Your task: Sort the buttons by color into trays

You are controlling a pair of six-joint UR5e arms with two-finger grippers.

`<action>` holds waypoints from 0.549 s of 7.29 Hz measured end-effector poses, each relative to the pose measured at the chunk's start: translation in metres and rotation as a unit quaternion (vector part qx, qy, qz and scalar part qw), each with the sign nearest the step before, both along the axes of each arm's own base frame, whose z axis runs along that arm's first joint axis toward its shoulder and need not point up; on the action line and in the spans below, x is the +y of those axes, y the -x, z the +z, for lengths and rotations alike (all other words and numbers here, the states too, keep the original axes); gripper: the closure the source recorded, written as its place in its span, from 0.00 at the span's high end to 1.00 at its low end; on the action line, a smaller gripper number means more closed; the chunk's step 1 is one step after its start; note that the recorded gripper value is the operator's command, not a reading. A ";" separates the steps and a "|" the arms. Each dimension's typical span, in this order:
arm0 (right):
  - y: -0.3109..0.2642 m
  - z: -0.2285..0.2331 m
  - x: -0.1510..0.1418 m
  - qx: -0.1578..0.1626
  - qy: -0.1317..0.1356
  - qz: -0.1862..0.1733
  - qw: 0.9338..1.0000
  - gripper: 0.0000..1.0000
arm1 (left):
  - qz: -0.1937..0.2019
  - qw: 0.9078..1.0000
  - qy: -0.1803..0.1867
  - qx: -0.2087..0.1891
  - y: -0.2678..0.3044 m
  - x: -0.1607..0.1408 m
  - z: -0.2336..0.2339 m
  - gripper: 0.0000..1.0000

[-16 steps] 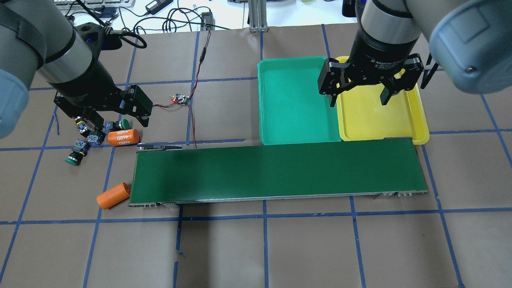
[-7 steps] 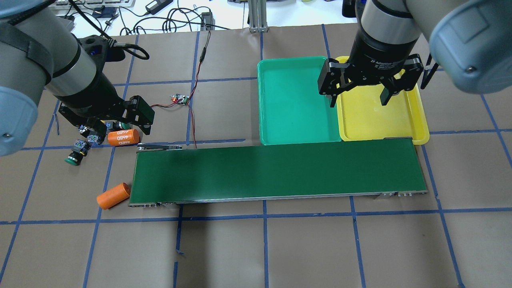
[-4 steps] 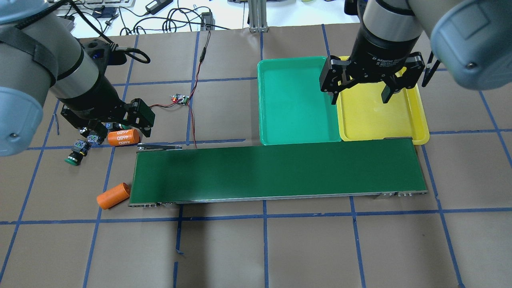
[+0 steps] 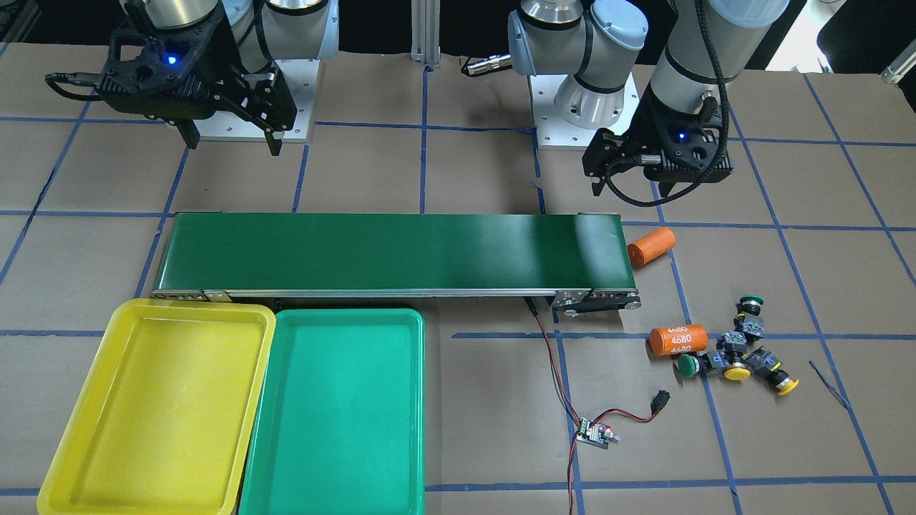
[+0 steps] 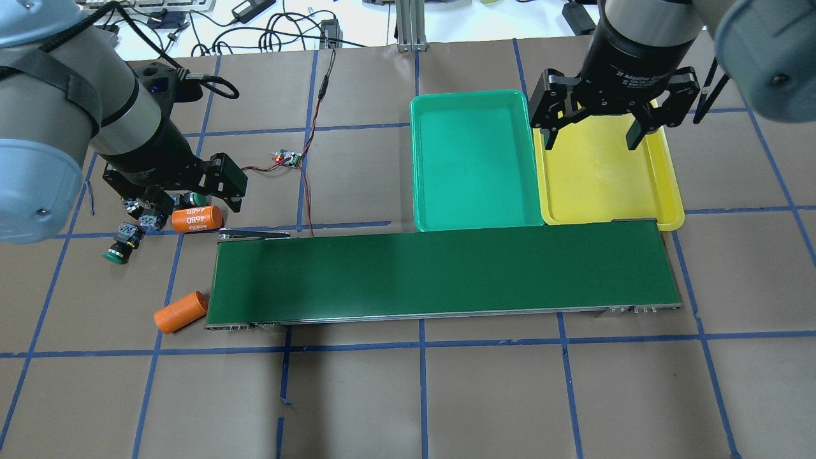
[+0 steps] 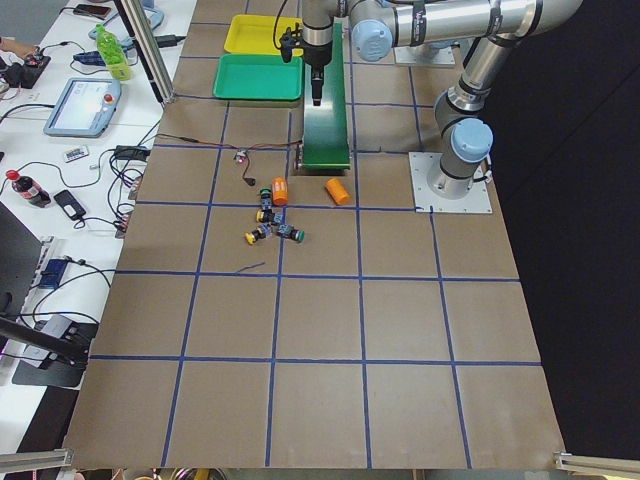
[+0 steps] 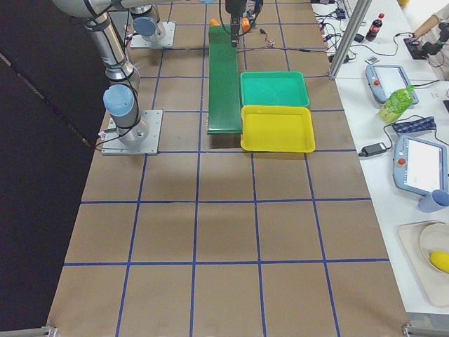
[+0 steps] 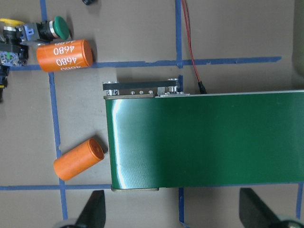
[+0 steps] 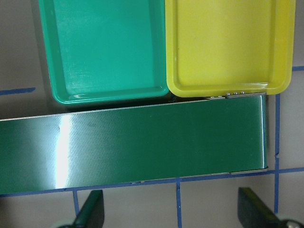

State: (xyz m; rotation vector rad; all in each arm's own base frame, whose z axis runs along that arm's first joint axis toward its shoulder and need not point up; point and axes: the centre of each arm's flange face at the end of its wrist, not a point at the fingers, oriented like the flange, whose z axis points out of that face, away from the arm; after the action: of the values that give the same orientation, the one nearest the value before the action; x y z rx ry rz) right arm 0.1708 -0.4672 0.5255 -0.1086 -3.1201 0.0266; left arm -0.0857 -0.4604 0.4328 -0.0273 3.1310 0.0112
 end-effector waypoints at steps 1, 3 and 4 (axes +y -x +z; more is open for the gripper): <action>0.000 0.000 0.000 0.000 0.000 -0.001 1.000 1.00 | 0.030 1.000 -0.004 0.001 -0.029 -0.011 -0.010 1.00; 0.001 -0.001 -0.001 -0.001 -0.002 -0.003 1.000 1.00 | 0.089 0.996 0.002 0.000 -0.095 -0.041 -0.046 1.00; 0.001 -0.001 0.000 -0.001 -0.002 -0.003 1.000 1.00 | 0.098 0.995 0.023 -0.005 -0.112 -0.057 -0.066 1.00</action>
State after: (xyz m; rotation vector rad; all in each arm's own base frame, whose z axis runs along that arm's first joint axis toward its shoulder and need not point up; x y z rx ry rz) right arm 0.1696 -0.4673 0.5241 -0.1189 -3.1207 0.0187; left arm 0.0263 -0.5177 0.3669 -0.3340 3.1045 -0.0585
